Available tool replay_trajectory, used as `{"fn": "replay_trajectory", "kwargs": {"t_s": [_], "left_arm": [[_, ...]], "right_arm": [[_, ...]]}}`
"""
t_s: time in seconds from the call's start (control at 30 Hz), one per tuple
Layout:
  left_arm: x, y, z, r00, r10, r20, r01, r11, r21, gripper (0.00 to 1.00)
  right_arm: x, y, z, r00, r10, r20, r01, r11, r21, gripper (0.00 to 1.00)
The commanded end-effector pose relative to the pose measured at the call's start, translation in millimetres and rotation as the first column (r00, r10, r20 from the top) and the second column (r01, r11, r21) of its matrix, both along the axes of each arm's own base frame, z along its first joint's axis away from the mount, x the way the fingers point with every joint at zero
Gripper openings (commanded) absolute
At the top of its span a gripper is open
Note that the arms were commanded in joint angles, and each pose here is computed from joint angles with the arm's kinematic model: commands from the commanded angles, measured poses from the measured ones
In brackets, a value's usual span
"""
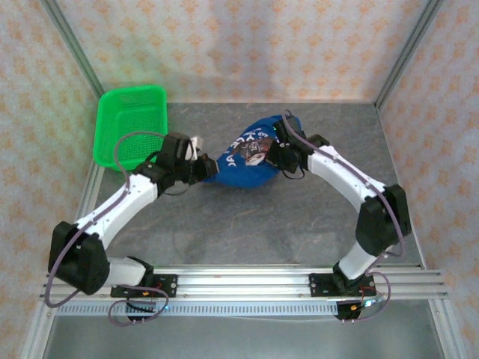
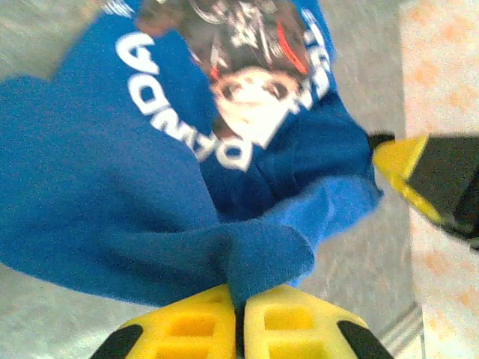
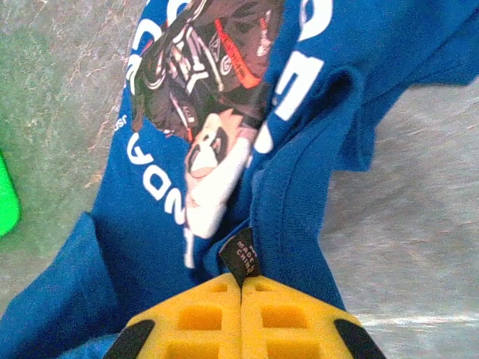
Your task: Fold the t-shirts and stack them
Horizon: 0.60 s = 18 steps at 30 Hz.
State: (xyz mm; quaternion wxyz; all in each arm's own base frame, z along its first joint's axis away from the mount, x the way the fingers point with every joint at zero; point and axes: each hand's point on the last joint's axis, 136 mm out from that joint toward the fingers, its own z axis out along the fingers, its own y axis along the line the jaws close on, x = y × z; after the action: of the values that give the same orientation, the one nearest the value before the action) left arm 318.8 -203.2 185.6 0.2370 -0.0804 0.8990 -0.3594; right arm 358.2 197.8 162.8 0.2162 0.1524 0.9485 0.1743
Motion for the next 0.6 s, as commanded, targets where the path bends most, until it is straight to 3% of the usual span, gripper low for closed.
{"fn": "replay_trajectory", "kwargs": {"t_s": [0.0,0.1,0.17,0.33,0.5,0.53,0.57], "left_arm": [[-20.9,-29.3,11.7,0.995,-0.063,0.074,0.068,0.995,-0.071,0.15],[-49.8,-50.4,0.5,0.988,-0.145,0.057,0.148,0.987,-0.065,0.3],[-61.6,-53.8,-4.3,0.987,-0.154,0.038,0.157,0.985,-0.07,0.5],[-52.2,-9.6,4.6,0.995,0.054,0.078,-0.058,0.997,0.045,0.85],[-20.6,18.9,-3.2,0.985,0.173,0.024,-0.175,0.97,0.168,0.87],[-11.9,17.3,-6.5,0.987,0.159,0.011,-0.158,0.971,0.18,0.87],[-3.3,13.8,-9.0,0.991,0.136,0.002,-0.134,0.972,0.192,0.87]], "right_arm": [[-32.3,-51.5,-5.8,1.0,0.025,0.002,-0.024,0.976,-0.219,0.0],[-58.1,-76.3,-11.3,1.0,-0.002,0.021,0.007,0.969,-0.248,0.0],[-77.9,-92.9,-24.5,0.998,-0.055,0.02,0.058,0.965,-0.256,0.0],[-116.3,-121.2,-57.3,0.983,-0.181,0.031,0.183,0.958,-0.22,0.0],[-124.6,-133.1,-55.9,0.969,-0.24,0.062,0.247,0.949,-0.194,0.0],[-125.1,-133.6,-52.3,0.966,-0.249,0.066,0.257,0.949,-0.184,0.07],[-125.7,-132.5,-48.7,0.965,-0.252,0.069,0.26,0.951,-0.166,0.21]]}}
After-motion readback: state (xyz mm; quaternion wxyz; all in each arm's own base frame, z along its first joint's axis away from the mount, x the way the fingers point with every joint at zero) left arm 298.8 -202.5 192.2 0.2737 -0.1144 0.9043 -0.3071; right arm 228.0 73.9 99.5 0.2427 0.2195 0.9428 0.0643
